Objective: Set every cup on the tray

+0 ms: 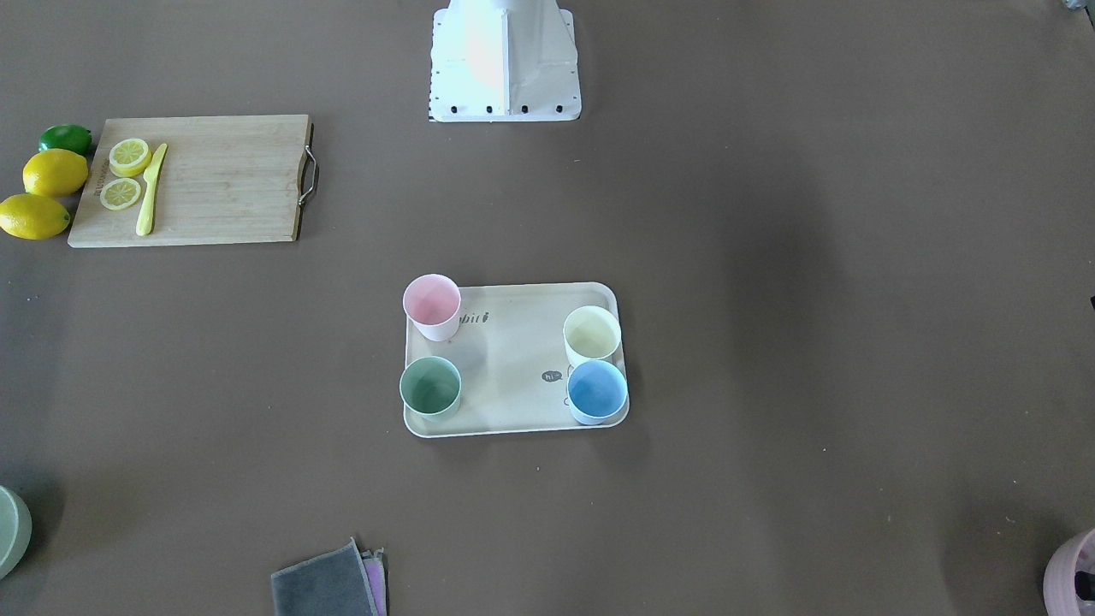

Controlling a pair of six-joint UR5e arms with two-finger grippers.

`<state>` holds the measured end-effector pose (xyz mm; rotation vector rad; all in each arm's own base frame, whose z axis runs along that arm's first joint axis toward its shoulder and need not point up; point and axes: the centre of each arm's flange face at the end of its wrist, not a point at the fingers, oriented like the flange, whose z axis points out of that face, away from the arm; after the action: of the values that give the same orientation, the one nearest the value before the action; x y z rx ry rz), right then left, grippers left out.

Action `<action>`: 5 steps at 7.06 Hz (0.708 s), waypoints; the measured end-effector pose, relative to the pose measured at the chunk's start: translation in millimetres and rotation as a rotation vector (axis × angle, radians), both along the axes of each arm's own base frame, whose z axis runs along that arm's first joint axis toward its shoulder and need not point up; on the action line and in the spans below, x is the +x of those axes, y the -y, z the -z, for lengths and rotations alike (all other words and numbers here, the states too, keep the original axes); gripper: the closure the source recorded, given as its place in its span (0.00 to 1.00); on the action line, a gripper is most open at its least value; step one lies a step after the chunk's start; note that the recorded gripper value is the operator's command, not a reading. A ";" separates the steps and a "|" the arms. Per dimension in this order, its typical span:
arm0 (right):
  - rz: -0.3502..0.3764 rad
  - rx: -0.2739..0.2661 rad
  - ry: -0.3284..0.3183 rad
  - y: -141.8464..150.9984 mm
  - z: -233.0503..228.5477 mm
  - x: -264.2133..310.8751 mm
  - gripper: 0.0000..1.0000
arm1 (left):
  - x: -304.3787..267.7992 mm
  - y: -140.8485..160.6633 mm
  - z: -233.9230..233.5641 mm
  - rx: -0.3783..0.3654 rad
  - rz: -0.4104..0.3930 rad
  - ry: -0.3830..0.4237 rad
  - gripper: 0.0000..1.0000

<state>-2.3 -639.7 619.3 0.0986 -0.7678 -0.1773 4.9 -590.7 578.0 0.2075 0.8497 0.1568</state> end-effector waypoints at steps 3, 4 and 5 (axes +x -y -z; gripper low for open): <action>-0.013 -0.005 0.001 -21.7 -17.7 13.4 0.00 | -1.8 -10.4 3.6 0.012 0.000 -0.004 0.02; -0.018 0.001 0.001 -30.7 -20.7 16.5 0.00 | -2.9 -12.6 6.6 0.019 0.002 -0.004 0.02; -0.024 0.002 0.001 -39.0 -25.0 21.3 0.00 | -3.4 -15.7 8.3 0.022 0.002 -0.004 0.02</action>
<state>19.0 -600.7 644.3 0.1100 -0.7670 -0.1552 1.5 -575.0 569.6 0.2294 0.8522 0.1638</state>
